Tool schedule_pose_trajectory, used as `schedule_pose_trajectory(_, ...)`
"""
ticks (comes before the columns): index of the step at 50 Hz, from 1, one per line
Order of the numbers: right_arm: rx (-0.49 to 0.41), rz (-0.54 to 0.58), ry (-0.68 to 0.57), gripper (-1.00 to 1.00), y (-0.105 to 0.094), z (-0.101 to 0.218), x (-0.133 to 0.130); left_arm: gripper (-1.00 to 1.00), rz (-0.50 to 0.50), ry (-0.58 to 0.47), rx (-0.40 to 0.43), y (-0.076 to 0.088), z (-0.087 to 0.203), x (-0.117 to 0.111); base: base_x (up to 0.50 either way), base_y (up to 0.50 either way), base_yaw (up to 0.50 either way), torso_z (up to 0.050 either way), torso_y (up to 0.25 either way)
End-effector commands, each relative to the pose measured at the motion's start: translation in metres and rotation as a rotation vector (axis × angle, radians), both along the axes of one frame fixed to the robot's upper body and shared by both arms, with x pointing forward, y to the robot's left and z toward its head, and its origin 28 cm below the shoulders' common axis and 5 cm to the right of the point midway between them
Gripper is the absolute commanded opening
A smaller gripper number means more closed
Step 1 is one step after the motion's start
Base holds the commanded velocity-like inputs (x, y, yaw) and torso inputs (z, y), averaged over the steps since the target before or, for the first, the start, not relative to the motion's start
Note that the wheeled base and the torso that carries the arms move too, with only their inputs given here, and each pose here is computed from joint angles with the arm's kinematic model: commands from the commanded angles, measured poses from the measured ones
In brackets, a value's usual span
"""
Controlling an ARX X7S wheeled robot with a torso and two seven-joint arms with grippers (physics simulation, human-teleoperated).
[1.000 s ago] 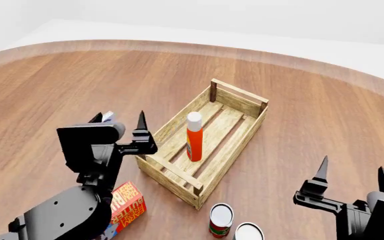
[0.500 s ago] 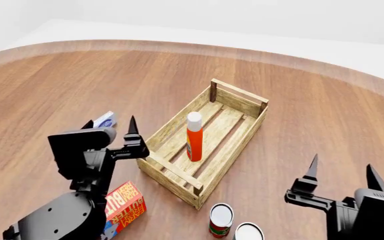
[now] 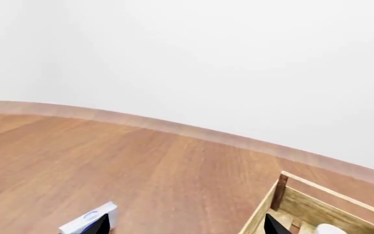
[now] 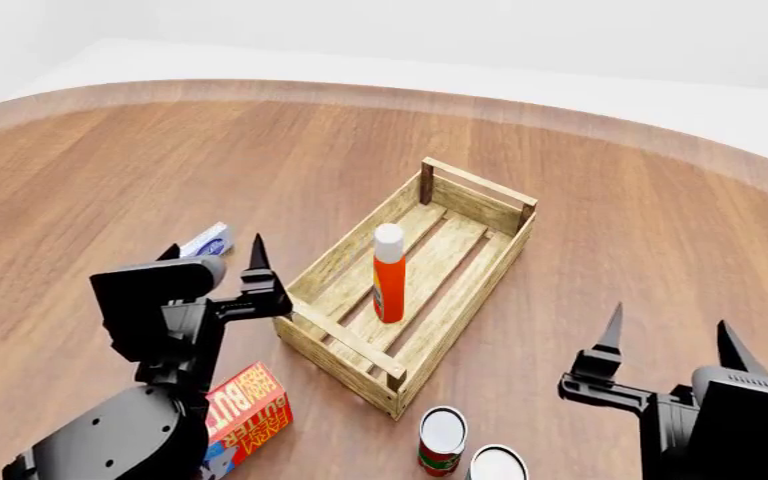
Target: Pick up the ketchup, and put it in the wooden tray.
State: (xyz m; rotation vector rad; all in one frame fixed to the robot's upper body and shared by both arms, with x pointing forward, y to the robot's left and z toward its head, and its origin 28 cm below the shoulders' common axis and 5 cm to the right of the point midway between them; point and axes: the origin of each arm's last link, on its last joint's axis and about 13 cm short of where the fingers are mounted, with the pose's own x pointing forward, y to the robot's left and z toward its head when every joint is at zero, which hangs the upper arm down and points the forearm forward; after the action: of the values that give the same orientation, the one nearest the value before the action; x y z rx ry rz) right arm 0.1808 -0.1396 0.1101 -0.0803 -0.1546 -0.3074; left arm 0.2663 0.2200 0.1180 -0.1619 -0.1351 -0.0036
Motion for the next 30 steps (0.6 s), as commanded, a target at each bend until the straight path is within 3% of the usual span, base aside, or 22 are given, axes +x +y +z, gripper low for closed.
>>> schedule_pose_trajectory(1, -0.002, 0.007, 0.003, 1.0, 0.0013, 0.0003, 0.0023, 1.0, 0.009, 0.002, -0.001, 0.0017, -0.0013, 0.0012, 0.0, 0.0, 0.0, 0.0, 0.0)
schedule_pose_trajectory(30, 0.001, 0.02, 0.002, 1.0, 0.0024, 0.0007, 0.0046, 1.0, 0.023, 0.002, 0.003, 0.004, -0.0019, 0.0008, 0.0, 0.0, 0.0, 0.0, 0.0)
